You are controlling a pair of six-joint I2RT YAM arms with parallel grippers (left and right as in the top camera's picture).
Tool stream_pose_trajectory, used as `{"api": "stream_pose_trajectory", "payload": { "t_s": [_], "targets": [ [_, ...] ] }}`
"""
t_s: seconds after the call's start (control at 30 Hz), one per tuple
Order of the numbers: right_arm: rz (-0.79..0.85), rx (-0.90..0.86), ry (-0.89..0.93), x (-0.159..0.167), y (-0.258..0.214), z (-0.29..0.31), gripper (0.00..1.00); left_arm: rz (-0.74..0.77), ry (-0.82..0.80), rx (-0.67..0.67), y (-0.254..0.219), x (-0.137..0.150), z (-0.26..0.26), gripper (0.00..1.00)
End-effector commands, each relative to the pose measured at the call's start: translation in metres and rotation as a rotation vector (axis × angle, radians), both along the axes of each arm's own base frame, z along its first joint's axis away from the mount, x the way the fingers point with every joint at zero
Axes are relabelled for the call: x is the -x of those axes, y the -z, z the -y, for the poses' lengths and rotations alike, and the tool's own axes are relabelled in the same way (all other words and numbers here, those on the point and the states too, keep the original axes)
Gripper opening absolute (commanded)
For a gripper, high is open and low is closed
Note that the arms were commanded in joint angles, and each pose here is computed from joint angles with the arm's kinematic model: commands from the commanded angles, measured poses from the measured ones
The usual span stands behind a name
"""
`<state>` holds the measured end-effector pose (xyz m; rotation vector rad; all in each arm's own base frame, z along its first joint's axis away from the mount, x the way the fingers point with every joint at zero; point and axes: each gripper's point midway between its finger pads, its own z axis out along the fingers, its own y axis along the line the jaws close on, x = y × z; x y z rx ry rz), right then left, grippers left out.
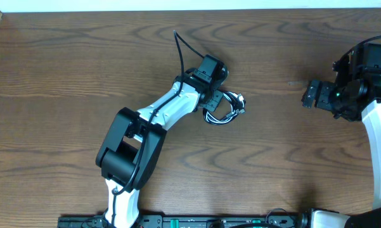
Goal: Untangle cables
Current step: 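Lift the cable coil with the left gripper, then bring the held coil to the right gripper and grasp a cable strand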
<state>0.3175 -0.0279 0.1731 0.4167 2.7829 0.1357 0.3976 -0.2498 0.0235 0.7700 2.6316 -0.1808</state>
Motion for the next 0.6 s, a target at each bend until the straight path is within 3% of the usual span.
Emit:
{"api": "stream_pose_trajectory", "payload": {
  "t_s": [0.0,0.27,0.43,0.57],
  "targets": [
    [-0.008,0.000,0.011,0.001,0.002,0.001,0.99,0.088,-0.022,0.034,-0.044,-0.009,-0.001,0.08],
    [0.013,-0.029,-0.006,-0.004,0.001,-0.005,0.99,0.309,-0.024,0.174,-0.165,-0.005,-0.003,0.08],
    [0.071,-0.154,-0.154,-0.012,-0.001,-0.033,0.99,0.425,-0.048,0.268,-0.231,0.008,-0.011,0.08],
    [0.167,-0.355,-0.364,-0.015,-0.006,-0.078,0.99,0.477,-0.050,0.305,-0.260,0.019,-0.017,0.08]
  ]
}}
